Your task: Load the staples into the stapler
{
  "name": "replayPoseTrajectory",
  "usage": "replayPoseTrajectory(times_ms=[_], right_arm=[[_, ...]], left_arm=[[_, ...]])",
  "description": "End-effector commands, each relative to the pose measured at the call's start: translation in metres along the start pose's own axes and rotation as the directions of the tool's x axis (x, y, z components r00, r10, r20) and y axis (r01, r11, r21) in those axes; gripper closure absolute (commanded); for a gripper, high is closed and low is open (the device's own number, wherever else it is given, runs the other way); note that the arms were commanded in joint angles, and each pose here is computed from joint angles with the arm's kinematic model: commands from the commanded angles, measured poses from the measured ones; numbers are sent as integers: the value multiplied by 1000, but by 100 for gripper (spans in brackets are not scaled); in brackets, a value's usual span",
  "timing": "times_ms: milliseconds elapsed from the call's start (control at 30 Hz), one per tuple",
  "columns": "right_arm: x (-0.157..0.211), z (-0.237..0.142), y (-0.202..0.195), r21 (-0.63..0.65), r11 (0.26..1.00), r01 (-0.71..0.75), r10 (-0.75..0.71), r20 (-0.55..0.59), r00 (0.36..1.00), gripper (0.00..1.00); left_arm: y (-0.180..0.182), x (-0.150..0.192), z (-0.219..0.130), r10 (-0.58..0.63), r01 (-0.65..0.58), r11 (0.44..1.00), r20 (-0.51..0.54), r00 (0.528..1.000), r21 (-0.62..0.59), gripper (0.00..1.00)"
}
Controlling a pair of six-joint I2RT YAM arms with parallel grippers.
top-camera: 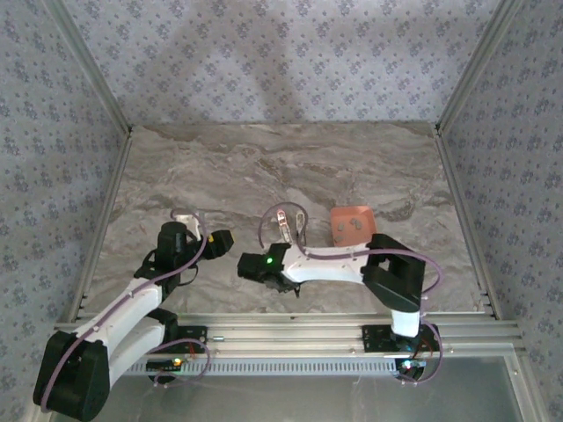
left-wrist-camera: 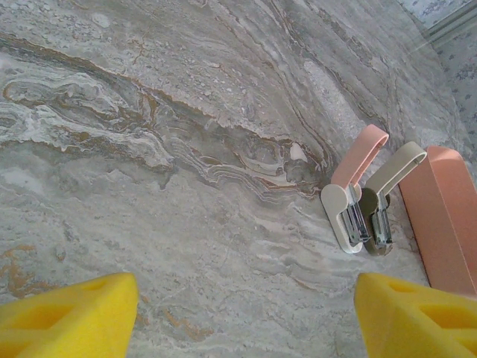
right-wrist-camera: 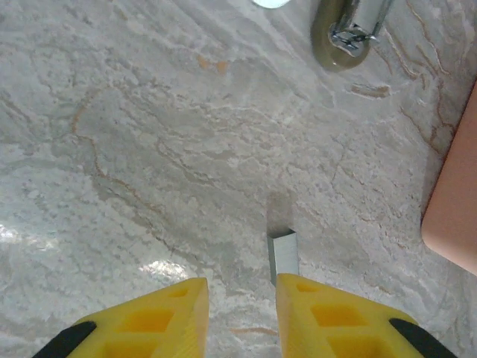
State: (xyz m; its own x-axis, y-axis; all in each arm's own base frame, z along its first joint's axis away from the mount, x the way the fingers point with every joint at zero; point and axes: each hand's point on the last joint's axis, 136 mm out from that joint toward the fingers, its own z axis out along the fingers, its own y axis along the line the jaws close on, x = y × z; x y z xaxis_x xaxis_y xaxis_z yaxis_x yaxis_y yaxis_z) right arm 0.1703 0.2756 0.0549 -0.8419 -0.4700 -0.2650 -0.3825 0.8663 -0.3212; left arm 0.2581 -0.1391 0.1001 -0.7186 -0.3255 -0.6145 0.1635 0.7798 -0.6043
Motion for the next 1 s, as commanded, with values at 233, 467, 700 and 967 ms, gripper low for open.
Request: replayPoseTrajectory(times_ms=[233,467,700,967], right_arm=[[15,18,-16,-267,948,-173,130,-173,976,67],[12,27,-19,-321,920,-224,157,-222,962,65],[13,35,-23,-300,930,-213,138,-251,958,65],[10,42,-24,-280,936,-213,135,-273,952,66]], left_arm=[[1,3,2,9,-9,1000,-16,1000,-4,24],[1,1,4,1,-1,1000,-12,1000,-6,23],[0,0,7,-2,2,1000,-20,1000,5,24],[0,2,9,-2,2,1000,-27,1000,4,23]])
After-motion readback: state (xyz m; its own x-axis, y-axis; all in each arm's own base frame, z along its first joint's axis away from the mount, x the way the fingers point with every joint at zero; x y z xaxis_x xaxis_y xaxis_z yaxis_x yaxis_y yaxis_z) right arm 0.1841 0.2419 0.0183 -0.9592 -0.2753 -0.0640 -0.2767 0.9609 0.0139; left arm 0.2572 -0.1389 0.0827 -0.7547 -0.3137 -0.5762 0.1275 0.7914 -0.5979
